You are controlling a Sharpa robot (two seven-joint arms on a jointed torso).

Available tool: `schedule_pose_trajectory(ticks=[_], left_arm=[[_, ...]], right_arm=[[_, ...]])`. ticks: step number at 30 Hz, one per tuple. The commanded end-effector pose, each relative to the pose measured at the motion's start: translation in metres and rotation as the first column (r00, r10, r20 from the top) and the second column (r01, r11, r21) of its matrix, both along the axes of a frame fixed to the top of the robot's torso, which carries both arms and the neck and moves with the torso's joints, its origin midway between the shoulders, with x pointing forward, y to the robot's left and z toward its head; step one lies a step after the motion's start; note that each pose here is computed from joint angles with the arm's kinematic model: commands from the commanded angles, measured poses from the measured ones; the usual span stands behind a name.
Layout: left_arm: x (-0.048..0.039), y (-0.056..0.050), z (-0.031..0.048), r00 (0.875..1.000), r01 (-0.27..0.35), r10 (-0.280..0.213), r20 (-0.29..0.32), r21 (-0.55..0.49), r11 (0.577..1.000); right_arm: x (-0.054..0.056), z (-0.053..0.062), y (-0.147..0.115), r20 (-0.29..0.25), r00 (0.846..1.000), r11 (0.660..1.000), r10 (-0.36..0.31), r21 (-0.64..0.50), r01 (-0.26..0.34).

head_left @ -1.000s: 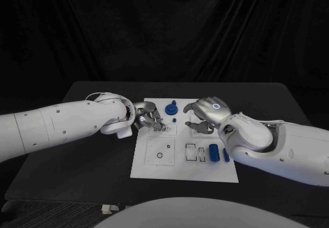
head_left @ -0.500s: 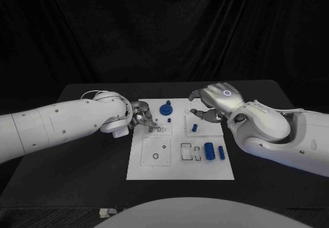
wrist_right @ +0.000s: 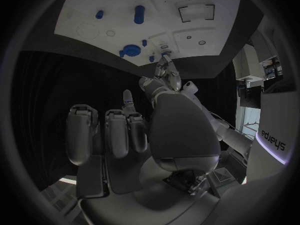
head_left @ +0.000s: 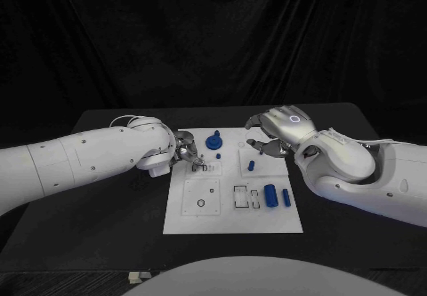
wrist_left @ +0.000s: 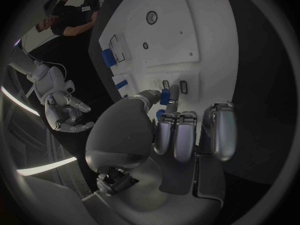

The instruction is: Assemble the parts on the task board

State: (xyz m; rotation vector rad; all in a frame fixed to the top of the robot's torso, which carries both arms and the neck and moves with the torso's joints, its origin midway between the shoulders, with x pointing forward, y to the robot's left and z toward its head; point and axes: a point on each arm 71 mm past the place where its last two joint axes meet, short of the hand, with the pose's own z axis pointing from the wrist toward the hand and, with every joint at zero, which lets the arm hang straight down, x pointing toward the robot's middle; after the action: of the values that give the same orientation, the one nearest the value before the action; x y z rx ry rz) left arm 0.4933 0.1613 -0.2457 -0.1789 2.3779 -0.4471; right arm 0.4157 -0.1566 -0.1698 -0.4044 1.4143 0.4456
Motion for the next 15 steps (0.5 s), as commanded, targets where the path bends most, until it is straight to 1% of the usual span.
schedule_pose_trajectory(ticks=[1,6,15], left_arm=[[0.0016,-0.0012,0.0002,1.000,-0.009,0.009,-0.009,0.013,1.000],[0.0038,-0.0022,-0.0004,1.000,-0.016,0.016,-0.008,0.019,1.000],[0.0033,-0.0072,-0.0021,1.000,-0.002,0.003,-0.028,0.037,0.999]], right_arm=[[0.0020,0.0002,-0.0022,0.004,1.000,1.000,-0.024,0.014,0.024],[0.0034,-0.0021,-0.0046,-0.004,0.999,0.999,-0.033,0.011,0.033],[0.0042,-0.0058,-0.0085,-0.015,0.999,0.999,-0.045,0.003,0.045]])
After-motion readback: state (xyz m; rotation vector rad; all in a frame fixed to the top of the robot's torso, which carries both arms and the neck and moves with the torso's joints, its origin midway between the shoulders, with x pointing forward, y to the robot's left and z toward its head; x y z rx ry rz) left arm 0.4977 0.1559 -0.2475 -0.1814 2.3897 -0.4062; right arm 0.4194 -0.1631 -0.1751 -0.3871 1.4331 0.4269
